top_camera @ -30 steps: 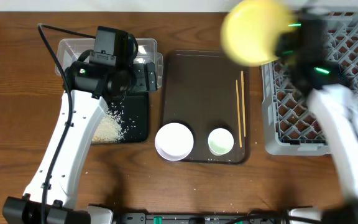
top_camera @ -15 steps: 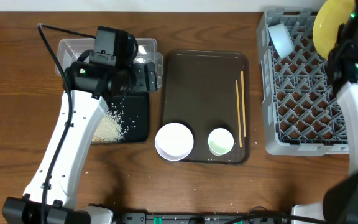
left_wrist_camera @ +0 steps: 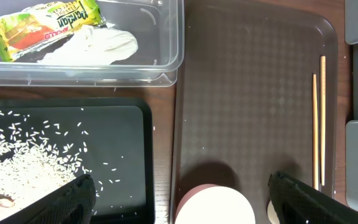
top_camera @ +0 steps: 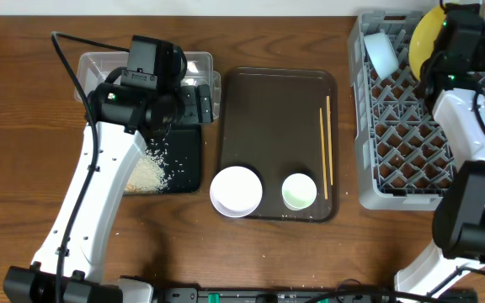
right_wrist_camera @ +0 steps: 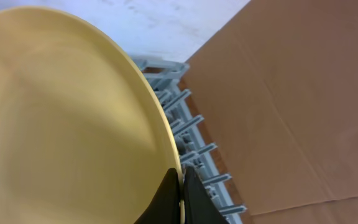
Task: Sort waste into correct bins and load items into the dishwasher rack
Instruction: 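Carry the yellow plate to the rack and stand it upright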
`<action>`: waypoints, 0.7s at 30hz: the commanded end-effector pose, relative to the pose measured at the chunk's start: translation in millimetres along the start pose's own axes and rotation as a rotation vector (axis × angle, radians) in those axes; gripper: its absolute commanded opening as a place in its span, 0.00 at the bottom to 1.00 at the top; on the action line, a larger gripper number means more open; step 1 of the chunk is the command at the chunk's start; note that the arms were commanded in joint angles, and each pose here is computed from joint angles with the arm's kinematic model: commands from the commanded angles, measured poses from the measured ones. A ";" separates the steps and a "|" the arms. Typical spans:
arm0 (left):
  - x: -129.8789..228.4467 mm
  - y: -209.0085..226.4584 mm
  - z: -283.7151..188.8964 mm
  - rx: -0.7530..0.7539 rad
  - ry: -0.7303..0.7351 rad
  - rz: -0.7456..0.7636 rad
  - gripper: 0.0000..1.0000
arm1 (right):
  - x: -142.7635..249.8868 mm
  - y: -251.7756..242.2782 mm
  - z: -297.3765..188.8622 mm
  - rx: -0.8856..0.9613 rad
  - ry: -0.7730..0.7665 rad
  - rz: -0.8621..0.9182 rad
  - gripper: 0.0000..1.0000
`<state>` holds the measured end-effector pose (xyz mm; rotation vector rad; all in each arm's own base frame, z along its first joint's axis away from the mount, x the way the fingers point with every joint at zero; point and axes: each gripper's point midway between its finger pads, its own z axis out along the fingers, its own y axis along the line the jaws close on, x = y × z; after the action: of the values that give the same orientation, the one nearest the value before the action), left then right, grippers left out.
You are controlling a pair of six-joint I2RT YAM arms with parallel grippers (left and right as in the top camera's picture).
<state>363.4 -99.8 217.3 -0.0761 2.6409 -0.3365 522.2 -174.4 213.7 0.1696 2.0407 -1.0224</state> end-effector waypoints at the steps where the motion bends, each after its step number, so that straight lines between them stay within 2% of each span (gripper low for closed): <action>1: -2.1 1.9 -1.1 -0.011 -0.006 -0.003 0.91 | 0.0 13.3 -1.4 0.007 0.001 0.020 0.01; 4: -2.1 1.9 -1.1 -0.011 -0.006 -0.003 0.91 | 3.5 28.1 -0.9 -0.003 0.007 0.030 0.02; 5: -2.1 1.9 -1.1 -0.011 -0.006 -0.003 0.91 | 3.5 32.8 -1.5 -0.009 0.005 0.025 0.07; 6: -2.1 1.9 -1.1 -0.011 -0.006 -0.003 0.91 | 3.9 38.0 -2.3 -0.016 0.005 0.019 0.23; 7: -2.1 1.9 -1.1 -0.011 -0.006 -0.003 0.91 | 4.0 41.8 -3.0 -0.021 0.004 0.014 0.47; 8: -2.1 1.9 -1.1 -0.011 -0.006 -0.003 0.91 | 3.1 44.2 -4.6 -0.025 0.002 0.012 0.66; 10: -2.1 1.9 -1.1 -0.011 -0.006 -0.003 0.91 | 0.1 45.6 -8.0 -0.029 -0.004 0.026 0.89; 11: -2.1 1.9 -1.1 -0.011 -0.006 -0.003 0.91 | -2.1 43.7 -9.6 -0.029 -0.009 0.035 0.95; 13: -2.1 1.9 -1.1 -0.011 -0.006 -0.003 0.91 | -8.2 36.1 -15.4 -0.027 -0.018 0.070 0.99; 16: -2.1 1.9 -1.1 -0.011 -0.006 -0.003 0.91 | -24.6 19.4 -33.5 -0.060 -0.049 0.115 0.99; 21: -2.1 1.9 -1.1 -0.011 -0.006 -0.003 0.91 | -55.0 2.7 -88.5 -0.285 -0.117 0.223 0.99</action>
<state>363.4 -99.9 217.3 -0.0760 2.6410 -0.3370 514.5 -125.0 212.8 0.1408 2.1119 -0.8392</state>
